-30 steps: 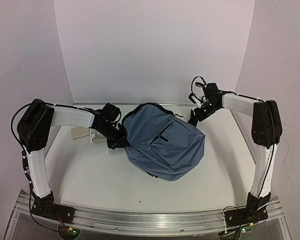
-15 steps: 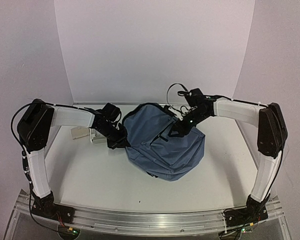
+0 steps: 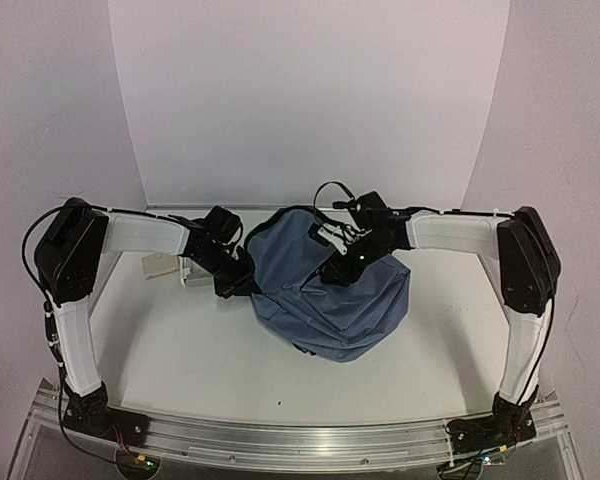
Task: Pack the student bag
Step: Unzip the student bag at the center of the board.
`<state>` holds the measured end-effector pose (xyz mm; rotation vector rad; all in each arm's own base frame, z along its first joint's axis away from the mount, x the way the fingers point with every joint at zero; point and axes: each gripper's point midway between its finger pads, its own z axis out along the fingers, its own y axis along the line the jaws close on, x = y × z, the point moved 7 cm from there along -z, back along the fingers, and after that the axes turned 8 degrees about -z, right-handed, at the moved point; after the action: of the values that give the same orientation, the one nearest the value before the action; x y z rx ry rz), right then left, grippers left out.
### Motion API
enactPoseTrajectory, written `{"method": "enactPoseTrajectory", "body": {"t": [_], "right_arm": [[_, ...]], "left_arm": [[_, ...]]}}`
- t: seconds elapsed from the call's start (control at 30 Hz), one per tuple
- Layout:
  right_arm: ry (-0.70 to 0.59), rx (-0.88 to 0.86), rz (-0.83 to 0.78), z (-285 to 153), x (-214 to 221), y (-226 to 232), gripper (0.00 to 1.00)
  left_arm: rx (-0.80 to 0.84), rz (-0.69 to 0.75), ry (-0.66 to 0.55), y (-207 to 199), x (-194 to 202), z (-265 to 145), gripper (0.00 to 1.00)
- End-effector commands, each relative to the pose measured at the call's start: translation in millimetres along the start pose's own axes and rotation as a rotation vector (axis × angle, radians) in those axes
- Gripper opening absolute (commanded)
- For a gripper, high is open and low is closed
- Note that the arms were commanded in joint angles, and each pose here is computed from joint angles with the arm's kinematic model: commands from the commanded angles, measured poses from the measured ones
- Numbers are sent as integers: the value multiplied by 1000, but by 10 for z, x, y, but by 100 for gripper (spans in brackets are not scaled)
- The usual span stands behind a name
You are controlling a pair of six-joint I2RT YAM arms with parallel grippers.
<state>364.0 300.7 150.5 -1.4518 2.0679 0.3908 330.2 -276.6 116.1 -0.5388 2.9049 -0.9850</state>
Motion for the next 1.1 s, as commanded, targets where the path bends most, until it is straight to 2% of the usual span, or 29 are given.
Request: {"method": "enactPoseTrajectory", "body": {"t": [0.0,0.07,0.13,0.23,0.3,0.5,0.67,0.87,1.07], "right_arm": [[-5,100,-48,117,-56,61,52],[8,135,-38,141,-32,32,43],[31,170,-33,162,0,-6,26],[46,225,-40,84,4,-58,8],[41,251,-38,-12,-7,-105,0],[50,325,17,-231,145,-530,0],[52,397,107,-369,280,-1078,0],[64,475,172,-366,395,-1609,0],[30,436,223,-267,365,-1713,0]], "left_arm": [[-10,25,10,-80,73,-144,0],[-13,26,12,-75,75,-144,0],[-18,28,15,-60,83,-144,0],[-25,26,18,-34,93,-153,0],[-27,25,17,-19,96,-167,0],[-45,15,19,69,101,-179,0],[-60,14,24,128,111,-183,0],[-62,18,32,165,143,-201,0],[2,168,101,-181,426,-112,0]]}}
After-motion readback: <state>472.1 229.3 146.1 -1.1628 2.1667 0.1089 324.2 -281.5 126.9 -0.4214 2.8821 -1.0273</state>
